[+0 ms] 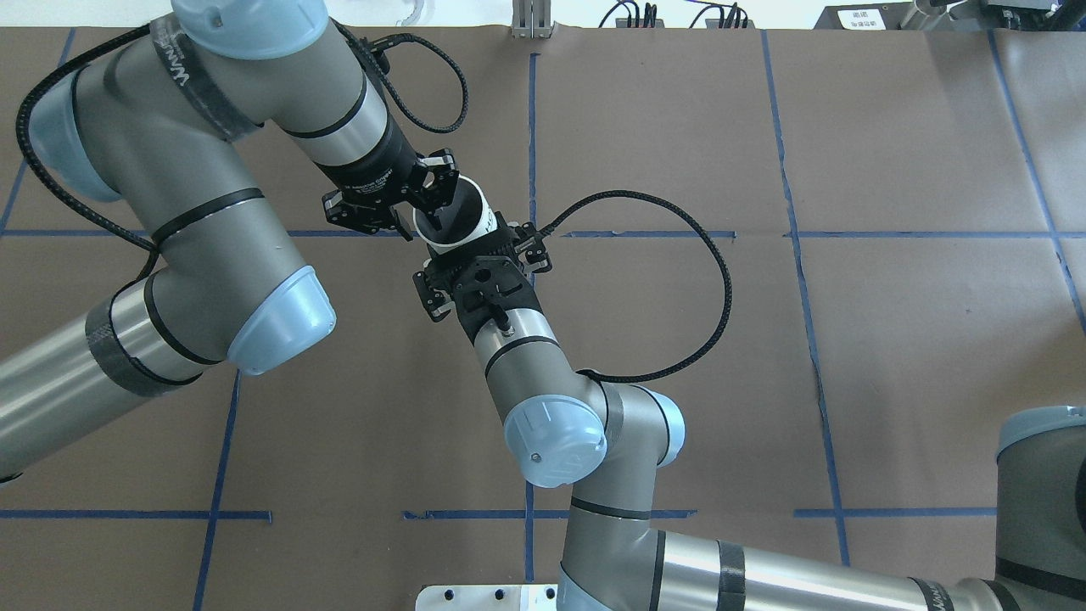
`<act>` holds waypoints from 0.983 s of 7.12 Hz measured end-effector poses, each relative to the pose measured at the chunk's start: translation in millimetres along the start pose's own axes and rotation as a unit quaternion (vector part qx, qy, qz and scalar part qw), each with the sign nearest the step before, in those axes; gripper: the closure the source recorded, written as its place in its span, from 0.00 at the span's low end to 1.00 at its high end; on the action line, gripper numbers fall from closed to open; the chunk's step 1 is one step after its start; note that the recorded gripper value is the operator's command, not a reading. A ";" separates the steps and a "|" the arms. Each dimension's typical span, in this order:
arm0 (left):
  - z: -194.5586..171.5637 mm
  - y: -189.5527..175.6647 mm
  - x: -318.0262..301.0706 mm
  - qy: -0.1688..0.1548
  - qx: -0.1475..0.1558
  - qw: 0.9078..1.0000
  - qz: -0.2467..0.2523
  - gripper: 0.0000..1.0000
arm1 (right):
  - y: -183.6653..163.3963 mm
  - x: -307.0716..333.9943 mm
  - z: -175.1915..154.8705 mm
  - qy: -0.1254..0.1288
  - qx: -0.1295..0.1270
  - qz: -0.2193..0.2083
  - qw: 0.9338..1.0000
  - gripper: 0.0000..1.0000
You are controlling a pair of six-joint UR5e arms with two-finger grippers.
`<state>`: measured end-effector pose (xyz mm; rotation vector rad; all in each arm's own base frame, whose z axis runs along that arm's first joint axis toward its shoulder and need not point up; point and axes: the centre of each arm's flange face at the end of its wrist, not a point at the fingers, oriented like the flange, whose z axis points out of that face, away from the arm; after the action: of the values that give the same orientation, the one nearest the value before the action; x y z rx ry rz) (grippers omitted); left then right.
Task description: Left arm hands cup to right arm to dump lemon
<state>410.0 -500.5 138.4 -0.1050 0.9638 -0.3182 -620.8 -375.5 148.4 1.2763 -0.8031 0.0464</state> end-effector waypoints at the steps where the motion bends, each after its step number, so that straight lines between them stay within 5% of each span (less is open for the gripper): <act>1: 0.3 0.4 0.1 0.000 0.000 1.000 0.000 1.00 | -0.4 -0.3 0.0 0.000 0.000 0.000 1.000 0.16; 2: 0.8 0.4 -0.3 -0.001 0.000 1.000 0.000 1.00 | -1.1 -1.1 -0.2 -0.001 0.000 -0.002 1.000 0.00; 7: 6.4 -3.8 -2.3 -0.006 0.000 1.000 0.001 1.00 | -0.6 -1.8 -0.6 -0.001 0.000 -0.007 1.000 0.00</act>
<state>413.2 -503.7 144.7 -0.1065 0.9512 -0.3150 -621.6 -374.4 146.9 1.2825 -0.7966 0.0341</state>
